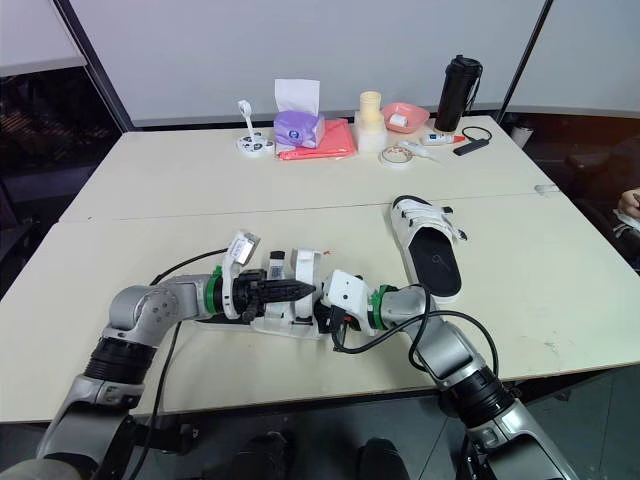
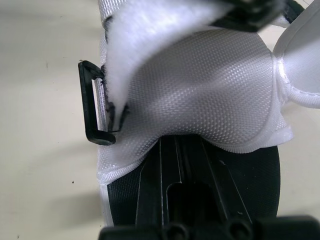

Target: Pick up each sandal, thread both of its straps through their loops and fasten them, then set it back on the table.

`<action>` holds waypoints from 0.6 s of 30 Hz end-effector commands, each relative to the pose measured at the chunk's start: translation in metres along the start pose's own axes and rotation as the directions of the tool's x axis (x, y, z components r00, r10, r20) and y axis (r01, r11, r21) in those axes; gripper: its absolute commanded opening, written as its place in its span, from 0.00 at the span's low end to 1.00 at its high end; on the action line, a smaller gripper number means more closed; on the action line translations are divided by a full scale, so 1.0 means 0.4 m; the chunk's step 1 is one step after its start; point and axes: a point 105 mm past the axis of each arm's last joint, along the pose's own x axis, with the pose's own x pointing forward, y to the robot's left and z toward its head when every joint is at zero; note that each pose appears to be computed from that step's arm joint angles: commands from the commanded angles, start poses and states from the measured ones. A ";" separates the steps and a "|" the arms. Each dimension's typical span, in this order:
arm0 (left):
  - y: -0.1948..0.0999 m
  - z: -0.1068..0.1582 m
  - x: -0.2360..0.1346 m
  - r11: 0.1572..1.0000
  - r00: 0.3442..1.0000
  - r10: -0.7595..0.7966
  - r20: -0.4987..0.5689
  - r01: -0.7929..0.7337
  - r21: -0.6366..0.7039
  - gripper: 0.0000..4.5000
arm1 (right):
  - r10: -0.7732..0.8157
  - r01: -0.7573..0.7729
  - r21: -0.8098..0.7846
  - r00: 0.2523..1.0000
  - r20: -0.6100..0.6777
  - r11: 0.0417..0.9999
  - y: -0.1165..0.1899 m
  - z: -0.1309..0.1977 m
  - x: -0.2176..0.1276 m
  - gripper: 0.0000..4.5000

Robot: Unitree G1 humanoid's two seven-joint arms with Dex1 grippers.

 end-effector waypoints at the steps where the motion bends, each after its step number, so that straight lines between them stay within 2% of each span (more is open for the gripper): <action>1: 0.003 0.001 -0.003 1.000 1.000 -0.008 -0.018 0.008 -0.005 0.00 | 0.032 -0.018 0.089 0.988 -0.150 0.996 0.034 -0.102 0.006 0.00; 18: 0.002 0.032 -0.009 0.999 0.999 -0.037 0.012 0.038 -0.033 0.00 | 0.029 -0.015 0.086 0.987 -0.156 0.996 0.036 -0.103 0.008 0.00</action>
